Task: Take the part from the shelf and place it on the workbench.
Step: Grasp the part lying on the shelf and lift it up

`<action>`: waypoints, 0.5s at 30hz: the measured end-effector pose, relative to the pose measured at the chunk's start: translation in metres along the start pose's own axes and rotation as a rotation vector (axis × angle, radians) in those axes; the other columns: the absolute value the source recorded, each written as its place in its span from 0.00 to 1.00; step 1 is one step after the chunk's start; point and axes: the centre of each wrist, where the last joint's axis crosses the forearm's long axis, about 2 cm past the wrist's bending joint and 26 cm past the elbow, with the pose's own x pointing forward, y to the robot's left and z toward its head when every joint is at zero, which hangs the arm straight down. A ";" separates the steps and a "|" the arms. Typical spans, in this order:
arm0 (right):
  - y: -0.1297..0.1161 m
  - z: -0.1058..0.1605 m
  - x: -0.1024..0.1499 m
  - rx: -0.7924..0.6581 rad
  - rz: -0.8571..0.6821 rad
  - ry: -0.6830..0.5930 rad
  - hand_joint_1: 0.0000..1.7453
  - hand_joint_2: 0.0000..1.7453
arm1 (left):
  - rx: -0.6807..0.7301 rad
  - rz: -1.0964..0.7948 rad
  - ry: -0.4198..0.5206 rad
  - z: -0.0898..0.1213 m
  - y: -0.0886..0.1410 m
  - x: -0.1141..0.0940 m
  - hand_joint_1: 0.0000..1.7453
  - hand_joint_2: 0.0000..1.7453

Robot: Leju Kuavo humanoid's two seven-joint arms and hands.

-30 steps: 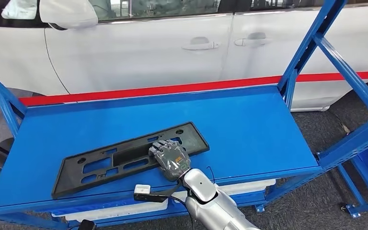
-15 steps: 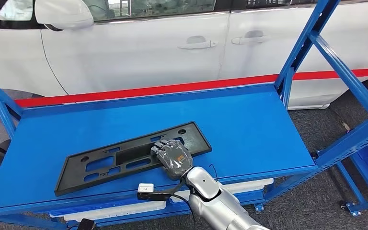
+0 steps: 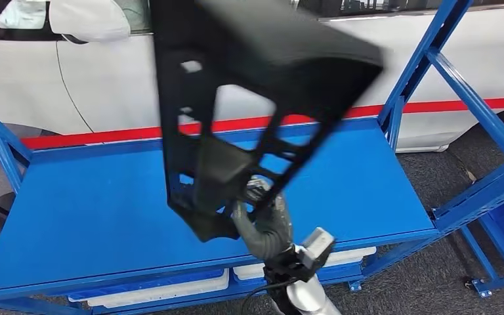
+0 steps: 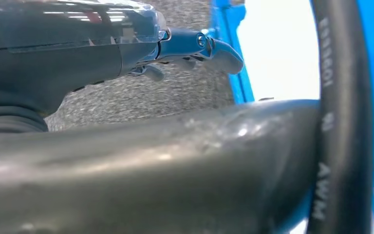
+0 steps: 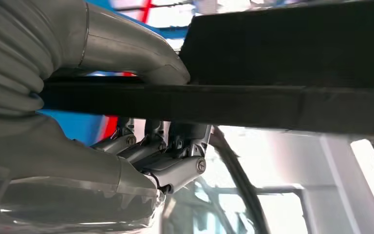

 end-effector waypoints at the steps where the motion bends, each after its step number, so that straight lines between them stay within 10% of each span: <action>1: -0.003 0.001 0.008 -0.012 -0.011 -0.028 1.00 1.00 | 0.004 0.006 0.002 0.001 0.000 -0.001 0.00 0.00; 15: -0.026 0.060 0.020 -0.144 0.042 0.086 1.00 1.00 | 0.051 0.096 0.080 0.014 -0.007 -0.013 0.00 0.00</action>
